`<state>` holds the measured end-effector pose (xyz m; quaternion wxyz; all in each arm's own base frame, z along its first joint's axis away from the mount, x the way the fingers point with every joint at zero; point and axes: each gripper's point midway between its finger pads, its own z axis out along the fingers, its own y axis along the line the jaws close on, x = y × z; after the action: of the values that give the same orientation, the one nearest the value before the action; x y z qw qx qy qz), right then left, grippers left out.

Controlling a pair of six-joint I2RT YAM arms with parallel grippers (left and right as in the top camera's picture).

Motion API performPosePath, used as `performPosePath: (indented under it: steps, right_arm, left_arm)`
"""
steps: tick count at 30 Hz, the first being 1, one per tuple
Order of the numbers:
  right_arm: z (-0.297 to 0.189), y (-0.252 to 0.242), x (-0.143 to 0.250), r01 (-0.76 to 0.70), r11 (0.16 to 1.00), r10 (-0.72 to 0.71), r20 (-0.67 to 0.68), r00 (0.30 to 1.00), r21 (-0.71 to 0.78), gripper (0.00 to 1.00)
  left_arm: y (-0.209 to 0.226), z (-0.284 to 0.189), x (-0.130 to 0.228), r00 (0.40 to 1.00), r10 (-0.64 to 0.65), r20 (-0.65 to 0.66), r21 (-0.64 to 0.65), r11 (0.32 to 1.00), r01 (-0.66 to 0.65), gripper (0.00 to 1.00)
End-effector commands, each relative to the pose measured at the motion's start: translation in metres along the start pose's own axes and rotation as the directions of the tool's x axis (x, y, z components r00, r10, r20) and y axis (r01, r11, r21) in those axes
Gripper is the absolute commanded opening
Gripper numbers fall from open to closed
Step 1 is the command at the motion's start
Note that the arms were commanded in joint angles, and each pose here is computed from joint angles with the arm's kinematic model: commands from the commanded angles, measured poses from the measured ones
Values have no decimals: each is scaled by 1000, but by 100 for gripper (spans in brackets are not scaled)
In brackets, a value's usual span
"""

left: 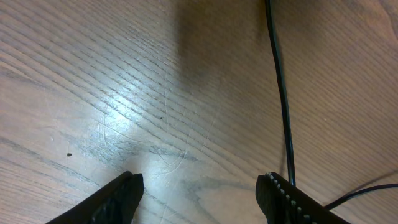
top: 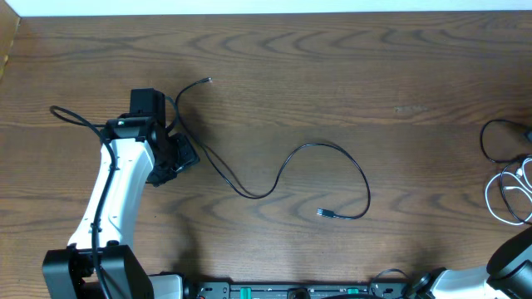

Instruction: Untangle cables

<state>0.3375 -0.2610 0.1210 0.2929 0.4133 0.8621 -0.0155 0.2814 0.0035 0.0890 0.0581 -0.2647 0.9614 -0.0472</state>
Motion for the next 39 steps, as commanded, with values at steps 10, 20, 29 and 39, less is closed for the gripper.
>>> performPosePath:
  steps: [10,20,29,39]
  right_arm:
    - [-28,93,-66,367,928,-371,237,898,64,59]
    - [-36,135,-66,504,860,-503,289,814,77,65]
    - [-39,124,-29,499,865,-501,108,859,48,65]
    - [-95,86,71,395,918,-369,-405,837,-20,59]
  left_arm:
    - [1,-1,-1,1000,3,1,-2,1000,-3,64]
    - [1,-1,0,1000,3,0,-3,1000,-3,64]
    - [1,-1,0,1000,3,0,-3,1000,-3,64]
    - [1,-1,-1,1000,3,1,-2,1000,-3,64]
